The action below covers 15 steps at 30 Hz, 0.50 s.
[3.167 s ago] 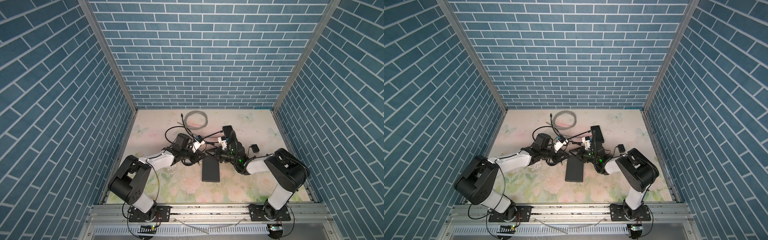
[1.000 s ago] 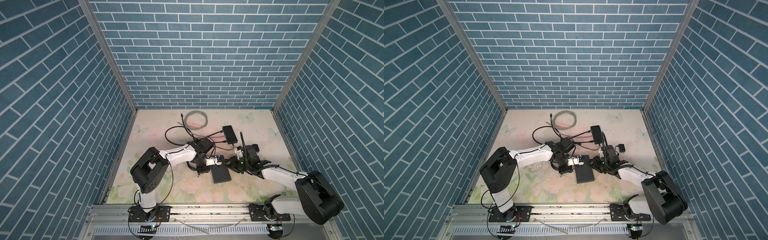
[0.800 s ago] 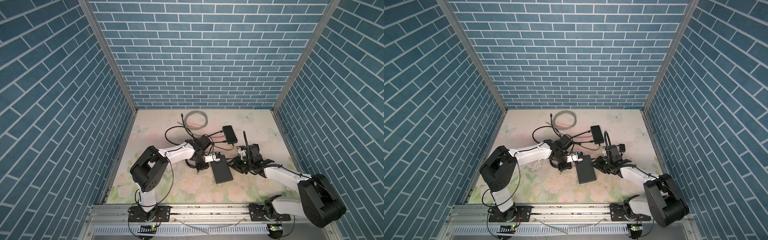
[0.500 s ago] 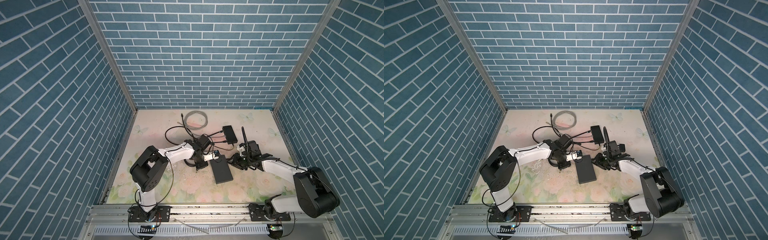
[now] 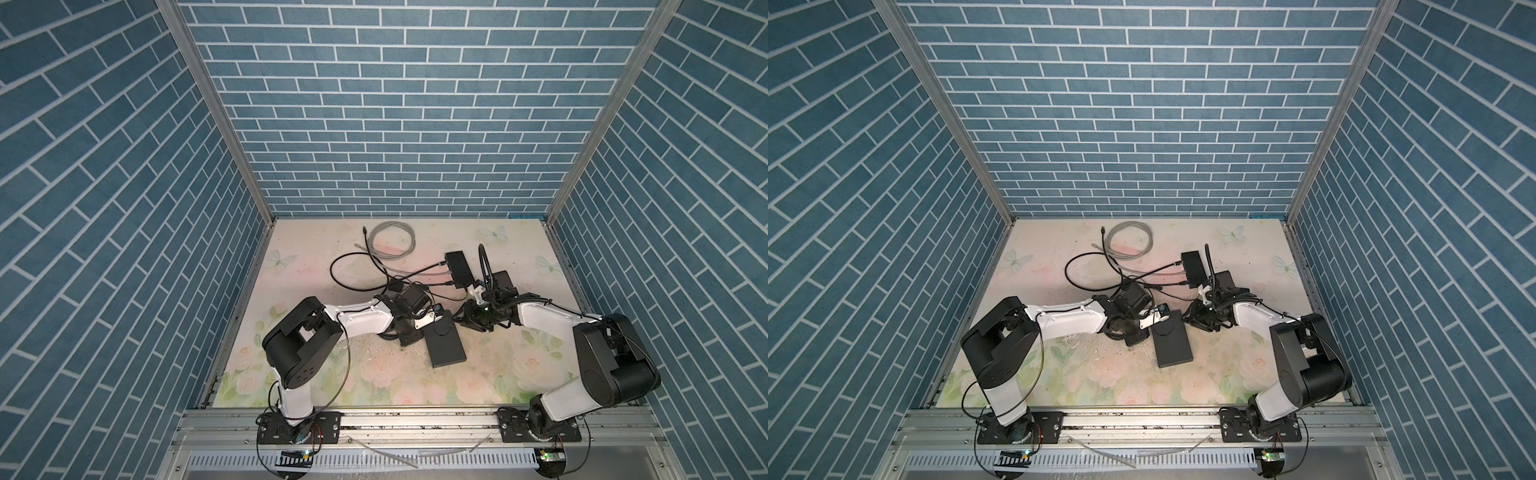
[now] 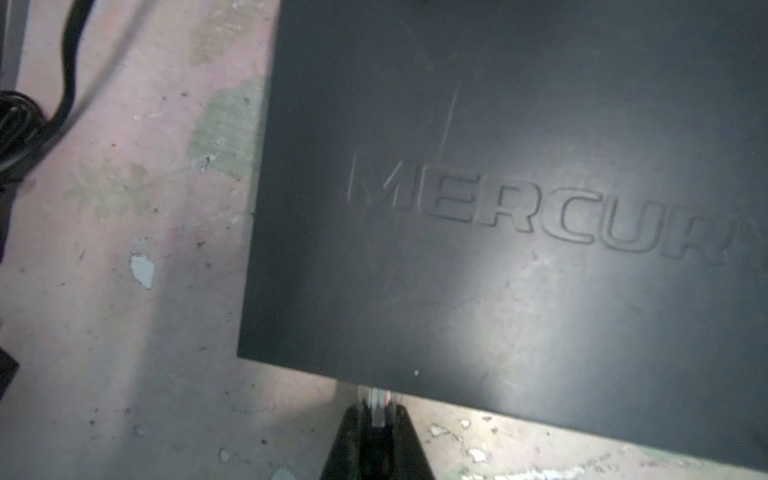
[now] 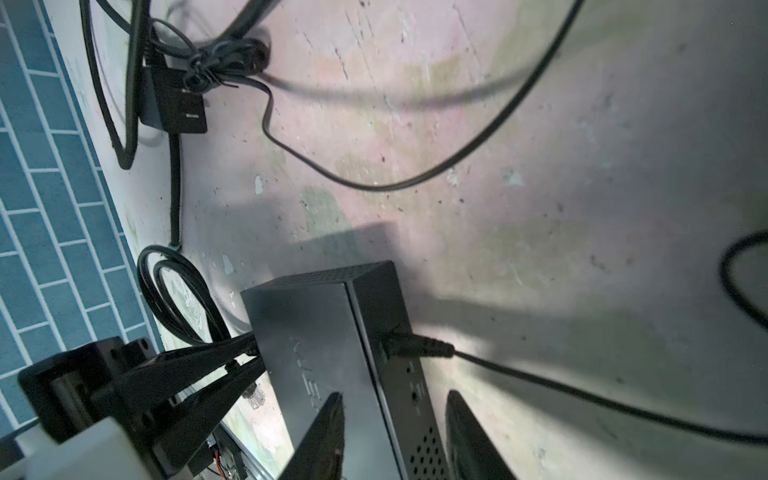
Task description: Insert the plug into the switch port
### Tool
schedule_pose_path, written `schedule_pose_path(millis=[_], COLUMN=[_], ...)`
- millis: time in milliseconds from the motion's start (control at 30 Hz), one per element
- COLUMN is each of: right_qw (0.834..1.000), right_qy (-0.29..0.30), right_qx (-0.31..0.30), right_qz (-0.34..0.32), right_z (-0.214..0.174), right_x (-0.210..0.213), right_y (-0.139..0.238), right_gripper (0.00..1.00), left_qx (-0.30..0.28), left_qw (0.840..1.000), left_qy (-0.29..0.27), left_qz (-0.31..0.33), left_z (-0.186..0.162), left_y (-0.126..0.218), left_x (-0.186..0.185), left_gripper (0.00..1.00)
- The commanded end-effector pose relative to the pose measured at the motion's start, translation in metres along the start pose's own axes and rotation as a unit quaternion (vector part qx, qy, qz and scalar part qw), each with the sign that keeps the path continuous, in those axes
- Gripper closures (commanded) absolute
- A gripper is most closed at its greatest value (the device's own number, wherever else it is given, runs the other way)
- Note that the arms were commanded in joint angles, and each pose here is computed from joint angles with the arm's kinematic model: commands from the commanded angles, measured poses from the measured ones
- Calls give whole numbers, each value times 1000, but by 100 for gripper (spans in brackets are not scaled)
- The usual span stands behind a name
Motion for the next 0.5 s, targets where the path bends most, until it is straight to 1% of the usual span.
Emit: schedule_pose_path(millis=[0, 167, 367, 467], right_qw=[999, 999, 998, 998], right_qy=[23, 30, 35, 40], right_qx=[26, 37, 40, 44], right_qz=[8, 13, 24, 26], right_z=[1, -1, 9, 13], right_x=[2, -1, 3, 4], right_y=[-2, -6, -12, -14], right_gripper=[58, 57, 55, 55], left_qx=[2, -12, -55, -61], left_qw=[1000, 1000, 998, 998], left_qy=[5, -9, -12, -17], left_qz=[11, 15, -3, -3], left_z=[-11, -13, -12, -9], left_y=[-2, -4, -2, -2], left_x=[-5, -10, -16, -15], left_gripper=[92, 92, 92, 92])
Point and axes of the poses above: each gripper's point midway between its finger pads, its own y axis back along the fingers, its own x axis along the line the jaws close on, z = x × y, the point moved 9 cm from there along y, back along the fingers, and after that the axes turned 3 degrees about y, right-handed, at the moved point
